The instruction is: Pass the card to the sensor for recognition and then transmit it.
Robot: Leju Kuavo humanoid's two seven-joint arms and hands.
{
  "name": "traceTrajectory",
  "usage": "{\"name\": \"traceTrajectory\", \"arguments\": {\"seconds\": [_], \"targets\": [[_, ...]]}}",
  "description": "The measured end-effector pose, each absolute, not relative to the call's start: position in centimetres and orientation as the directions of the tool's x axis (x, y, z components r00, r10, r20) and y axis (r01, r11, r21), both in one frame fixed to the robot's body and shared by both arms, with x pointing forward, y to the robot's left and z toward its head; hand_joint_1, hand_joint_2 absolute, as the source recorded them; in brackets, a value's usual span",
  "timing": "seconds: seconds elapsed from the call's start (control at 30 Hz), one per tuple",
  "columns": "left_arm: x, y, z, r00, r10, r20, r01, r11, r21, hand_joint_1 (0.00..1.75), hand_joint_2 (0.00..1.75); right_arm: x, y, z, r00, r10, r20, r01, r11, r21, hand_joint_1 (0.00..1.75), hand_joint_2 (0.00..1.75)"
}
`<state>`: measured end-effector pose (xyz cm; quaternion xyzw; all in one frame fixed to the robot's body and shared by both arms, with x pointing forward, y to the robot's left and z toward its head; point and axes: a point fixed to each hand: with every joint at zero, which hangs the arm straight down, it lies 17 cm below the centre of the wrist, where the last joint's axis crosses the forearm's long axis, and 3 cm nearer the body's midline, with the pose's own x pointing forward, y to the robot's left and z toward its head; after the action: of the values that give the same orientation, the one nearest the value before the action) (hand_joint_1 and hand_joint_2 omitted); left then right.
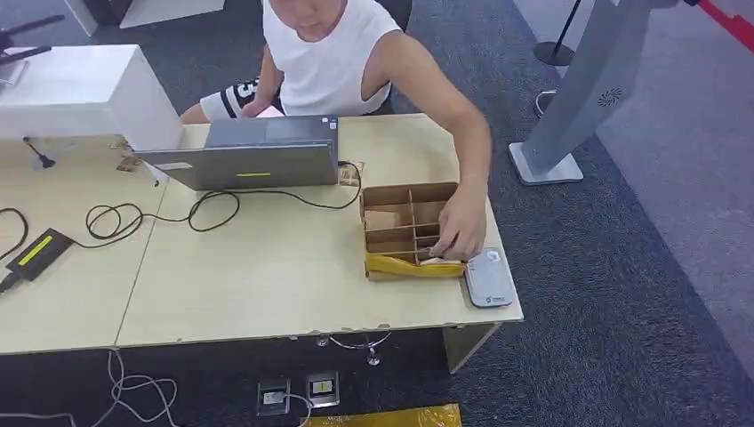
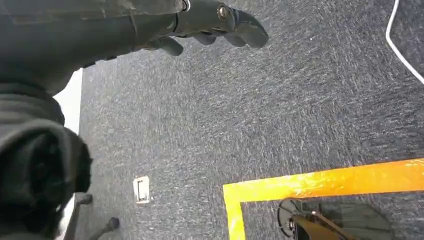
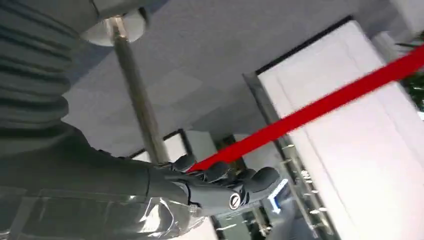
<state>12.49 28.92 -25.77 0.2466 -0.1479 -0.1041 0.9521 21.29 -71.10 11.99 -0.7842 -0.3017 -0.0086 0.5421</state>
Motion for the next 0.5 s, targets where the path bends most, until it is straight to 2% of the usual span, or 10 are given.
{"name": "traceTrajectory", "arguments": {"seconds": [0.13,0.27,0.5], "targets": [[12.5,29.0,-25.8,0.936,-0.266,0.231,0.120,0.858,0.500,0.00,0.00,17.5,-71.2,5.2,0.900,0.329,0.285,0.348,-0.152,-0.925,0.00,0.00],[12.6,29.1,-25.8,0.937,-0.260,0.232,0.114,0.858,0.501,0.00,0.00,12.7,-69.3,-2.4,0.959,0.136,0.249,0.253,-0.013,-0.967,0.00,0.00],[12.9,29.1,-25.7,0.931,-0.274,0.243,0.120,0.855,0.505,0.00,0.00,9.1,-62.8,-11.6,0.980,-0.012,0.200,0.198,0.219,-0.956,0.00,0.00]]}}
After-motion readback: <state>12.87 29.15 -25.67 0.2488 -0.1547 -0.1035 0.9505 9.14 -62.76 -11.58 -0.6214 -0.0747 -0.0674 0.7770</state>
